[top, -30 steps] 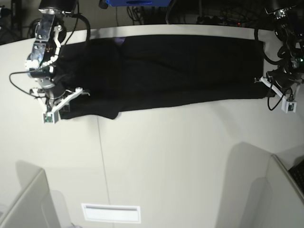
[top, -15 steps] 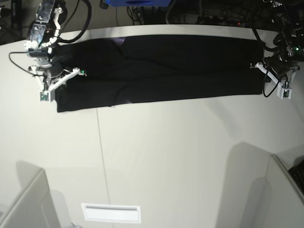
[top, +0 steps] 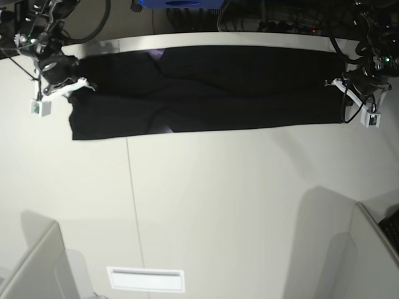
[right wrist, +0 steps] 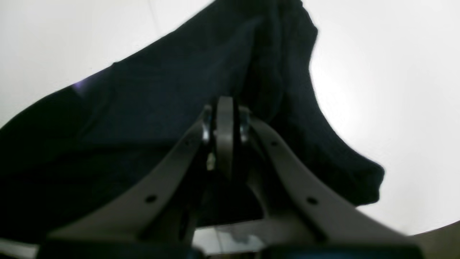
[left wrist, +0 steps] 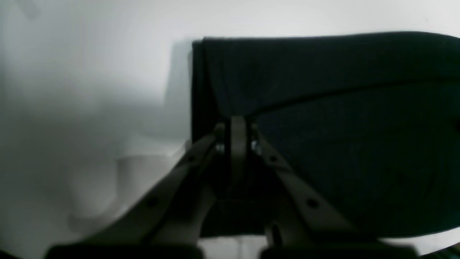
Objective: Fold the T-shirt properly
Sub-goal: 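Fold the hem up over the collar with both grippers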
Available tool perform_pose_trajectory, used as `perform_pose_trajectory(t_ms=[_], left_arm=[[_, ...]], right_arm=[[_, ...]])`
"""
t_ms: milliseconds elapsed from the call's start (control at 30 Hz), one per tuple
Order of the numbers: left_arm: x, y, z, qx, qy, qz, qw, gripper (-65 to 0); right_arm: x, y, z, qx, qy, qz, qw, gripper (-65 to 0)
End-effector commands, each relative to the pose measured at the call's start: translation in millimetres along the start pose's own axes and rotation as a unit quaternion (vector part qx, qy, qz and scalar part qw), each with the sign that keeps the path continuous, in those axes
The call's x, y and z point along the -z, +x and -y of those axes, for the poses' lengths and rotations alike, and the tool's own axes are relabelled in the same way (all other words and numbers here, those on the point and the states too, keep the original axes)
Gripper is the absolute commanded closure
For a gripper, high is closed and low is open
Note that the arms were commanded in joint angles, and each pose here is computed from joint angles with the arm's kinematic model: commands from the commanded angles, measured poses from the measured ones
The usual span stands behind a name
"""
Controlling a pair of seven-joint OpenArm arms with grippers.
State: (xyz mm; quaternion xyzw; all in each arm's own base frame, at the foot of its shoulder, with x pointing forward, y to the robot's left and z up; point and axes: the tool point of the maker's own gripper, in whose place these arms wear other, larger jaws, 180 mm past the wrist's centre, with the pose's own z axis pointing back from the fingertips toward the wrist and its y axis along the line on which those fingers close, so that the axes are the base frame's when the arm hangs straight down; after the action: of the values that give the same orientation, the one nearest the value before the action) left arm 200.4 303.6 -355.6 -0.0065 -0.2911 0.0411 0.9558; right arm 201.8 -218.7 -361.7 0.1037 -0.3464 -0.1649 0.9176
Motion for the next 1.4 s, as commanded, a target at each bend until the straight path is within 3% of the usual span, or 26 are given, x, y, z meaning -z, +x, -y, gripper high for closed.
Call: perform_pose_trajectory(t_ms=[0, 333, 600, 800, 1000, 1367], left_arm=[[-5, 12, -2, 0.009, 0.004, 0.019, 1.0, 0.0], [-7, -24, -3, 0.004, 0.005, -0.021, 1.0, 0.0], [-5, -26, 0, 0.0, 0.001, -0.023, 1.0, 0.0], [-8, -36, -3, 0.001, 0.006, -0.036, 0.999, 0.0], [-8, -41, -16, 0.028, 0.046, -0.05, 0.997, 0.0], [-6, -47, -11, 0.02, 0.043, -0.054, 0.997, 0.0]], right_arm=[[-5, 8, 0, -0.006, 0.001, 0.014, 0.9999, 0.0], [0, -10, 10, 0.007, -0.007, -0.017, 0.9998, 0.0], [0, -21, 18, 0.012, -0.016, -0.034, 0.9992, 0.0], [-2, -38, 33, 0.004, -0.047, -0.057, 0.9973, 0.0], [-6, -42, 38, -0.004, -0.059, -0.06, 0.9965, 0.0], [-5, -43, 38, -0.005, -0.06, -0.064, 0.9961, 0.0]])
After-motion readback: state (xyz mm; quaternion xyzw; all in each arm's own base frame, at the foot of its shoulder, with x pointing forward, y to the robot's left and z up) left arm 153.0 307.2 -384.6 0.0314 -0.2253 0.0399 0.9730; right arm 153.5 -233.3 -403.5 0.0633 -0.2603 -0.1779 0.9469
